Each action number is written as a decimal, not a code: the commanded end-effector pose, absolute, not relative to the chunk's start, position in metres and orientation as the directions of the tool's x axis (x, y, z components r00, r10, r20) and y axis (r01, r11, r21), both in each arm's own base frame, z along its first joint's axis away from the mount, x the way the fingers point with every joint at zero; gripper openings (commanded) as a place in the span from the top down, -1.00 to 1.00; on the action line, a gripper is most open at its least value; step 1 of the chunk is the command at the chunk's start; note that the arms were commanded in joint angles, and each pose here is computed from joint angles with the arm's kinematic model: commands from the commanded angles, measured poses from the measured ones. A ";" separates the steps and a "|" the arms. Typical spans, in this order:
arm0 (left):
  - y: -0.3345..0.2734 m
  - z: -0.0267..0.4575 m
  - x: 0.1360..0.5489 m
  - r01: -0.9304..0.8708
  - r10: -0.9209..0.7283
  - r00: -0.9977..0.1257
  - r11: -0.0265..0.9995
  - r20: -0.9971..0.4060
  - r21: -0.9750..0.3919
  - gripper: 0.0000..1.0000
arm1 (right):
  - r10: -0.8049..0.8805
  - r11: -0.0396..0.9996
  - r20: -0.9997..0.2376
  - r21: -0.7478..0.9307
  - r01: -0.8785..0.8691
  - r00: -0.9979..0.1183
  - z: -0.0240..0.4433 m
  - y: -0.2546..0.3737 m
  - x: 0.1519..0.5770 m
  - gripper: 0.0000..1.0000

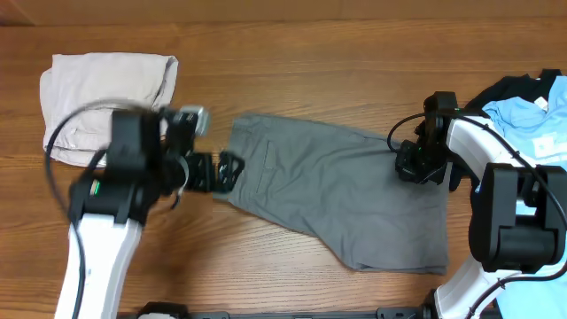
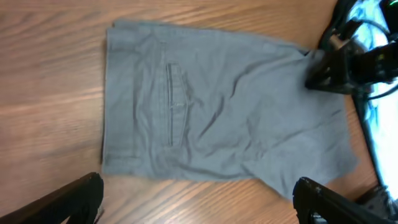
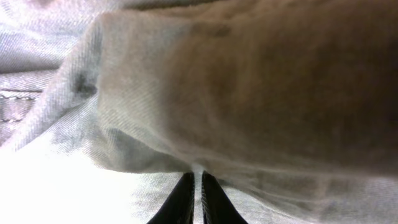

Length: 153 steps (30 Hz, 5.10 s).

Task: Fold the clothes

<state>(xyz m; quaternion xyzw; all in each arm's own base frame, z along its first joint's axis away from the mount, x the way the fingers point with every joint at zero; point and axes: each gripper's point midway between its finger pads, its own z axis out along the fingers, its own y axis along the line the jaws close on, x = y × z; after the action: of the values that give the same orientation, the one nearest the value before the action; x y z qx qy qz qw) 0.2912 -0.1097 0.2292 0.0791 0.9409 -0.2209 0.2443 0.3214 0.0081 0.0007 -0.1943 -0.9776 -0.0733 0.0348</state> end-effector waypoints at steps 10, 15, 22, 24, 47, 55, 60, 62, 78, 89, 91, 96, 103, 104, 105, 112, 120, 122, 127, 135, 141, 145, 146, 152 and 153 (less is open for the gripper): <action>-0.181 0.142 0.359 0.362 0.235 -0.911 0.851 -0.340 -0.381 0.51 | 0.374 0.915 0.075 0.133 0.381 -0.924 0.005 0.008 0.322 0.80; -0.200 0.077 0.356 0.307 0.253 -0.950 0.864 -0.183 -0.399 0.92 | 0.374 0.915 0.069 0.135 0.380 -0.925 0.005 0.008 0.324 0.80; -0.193 0.011 0.371 0.189 0.167 -0.980 0.949 -0.107 -0.254 0.92 | 0.374 0.915 0.064 0.138 0.380 -0.925 0.005 0.008 0.325 0.80; -0.182 0.005 0.377 0.141 0.122 -0.986 0.972 -0.111 -0.190 0.92 | 0.375 0.914 0.065 0.139 0.380 -0.925 0.005 0.008 0.325 0.80; -0.127 -0.022 0.379 -0.060 -0.056 -0.992 0.998 -0.110 0.036 0.92 | 0.195 0.949 -0.138 0.276 0.151 -0.971 -0.005 0.088 0.380 0.78; -0.170 0.024 0.397 0.051 0.019 -0.986 0.980 -0.164 -0.194 0.92 | 0.204 0.936 -0.142 0.318 0.151 -0.969 0.023 0.091 0.394 0.81; -0.196 0.088 0.413 0.139 0.046 -0.953 0.944 -0.298 -0.300 0.92 | 0.233 0.932 -0.132 0.314 0.182 -0.964 0.072 0.078 0.400 0.86; -0.197 0.097 0.414 0.173 0.073 -0.942 0.942 -0.326 -0.288 0.92 | 0.245 0.933 -0.084 0.293 0.211 -0.966 0.088 0.071 0.388 0.91; -0.154 -0.015 0.415 0.105 0.097 -0.977 0.994 -0.188 -0.031 0.92 | 0.448 0.894 -0.066 0.002 0.449 -0.892 0.030 -0.019 0.349 0.92; -0.117 -0.025 0.415 -0.016 -0.006 -0.987 0.998 -0.159 0.059 0.92 | 0.441 0.895 -0.130 0.135 0.425 -0.888 -0.011 -0.001 0.355 0.92; -0.110 -0.025 0.414 -0.031 -0.022 -0.988 0.998 -0.151 0.061 0.92 | 0.426 0.896 -0.130 0.200 0.397 -0.895 -0.010 0.009 0.361 0.92; -0.100 -0.026 0.407 -0.048 -0.040 -0.993 0.996 -0.114 0.069 0.92 | 0.424 0.889 -0.152 0.259 0.378 -0.893 -0.006 0.017 0.371 0.92; -0.102 -0.027 0.405 -0.046 -0.040 -0.994 0.997 -0.102 0.055 0.92 | 0.395 0.892 -0.208 0.321 0.319 -0.895 0.000 0.033 0.389 0.92; -0.104 -0.028 0.404 -0.045 -0.040 -0.994 0.998 -0.099 0.046 0.92 | 0.383 0.894 -0.218 0.334 0.300 -0.898 0.002 0.037 0.392 0.92; -0.105 -0.028 0.404 -0.045 -0.041 -0.994 0.998 -0.098 0.037 0.92 | 0.357 0.900 -0.234 0.345 0.266 -0.904 0.004 0.043 0.395 0.92; -0.122 -0.003 0.411 -0.034 -0.041 -0.992 0.998 -0.120 -0.061 0.92 | 0.294 0.917 -0.271 0.349 0.191 -0.917 0.035 0.044 0.411 0.82; -0.132 0.091 0.409 -0.010 -0.044 -0.972 0.989 -0.229 -0.150 0.85 | 0.281 0.921 -0.238 0.340 0.191 -0.930 0.106 0.010 0.414 0.48; -0.129 0.101 0.398 -0.013 -0.046 -0.976 0.988 -0.212 -0.151 0.53 | 0.252 0.930 -0.234 0.328 0.168 -0.939 0.104 0.005 0.410 0.28; -0.117 0.098 0.371 -0.036 -0.049 -0.993 0.992 -0.109 -0.117 0.07 | 0.265 0.927 -0.208 0.322 0.190 -0.941 0.087 0.000 0.405 0.06; -0.108 0.090 0.366 -0.057 -0.066 -0.994 0.993 -0.085 -0.101 -0.27 | 0.317 0.914 -0.270 0.344 0.217 -0.909 0.070 -0.003 0.430 -0.01; -0.108 0.090 0.365 -0.057 -0.066 -0.995 0.993 -0.080 -0.100 -0.38 | 0.302 0.929 -0.283 0.303 0.214 -0.910 0.050 -0.011 0.438 -0.11; -0.107 0.090 0.364 -0.055 -0.062 -0.995 0.994 -0.076 -0.096 -0.43 | 0.252 0.943 -0.246 0.281 0.180 -0.936 0.036 -0.011 0.430 -0.11; -0.107 0.090 0.364 -0.055 -0.063 -0.995 0.994 -0.077 -0.096 -0.44 | 0.233 0.944 -0.236 0.287 0.162 -0.943 0.034 -0.008 0.428 -0.13; -0.107 0.090 0.363 -0.055 -0.063 -0.995 0.994 -0.076 -0.096 -0.51 | 0.176 0.941 -0.214 0.322 0.101 -0.961 0.026 0.001 0.423 -0.14; -0.107 0.090 0.363 -0.055 -0.063 -0.995 0.994 -0.075 -0.096 -0.51 | 0.155 0.940 -0.218 0.332 0.076 -0.964 0.026 0.004 0.423 -0.14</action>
<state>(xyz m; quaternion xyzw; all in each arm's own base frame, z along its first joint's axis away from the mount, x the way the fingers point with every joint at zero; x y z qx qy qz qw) 0.3673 -0.1099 0.0944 -0.0275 0.9972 -0.0510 0.0483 0.4261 -0.0037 0.0331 -0.0912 -0.9768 -0.1454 -0.1283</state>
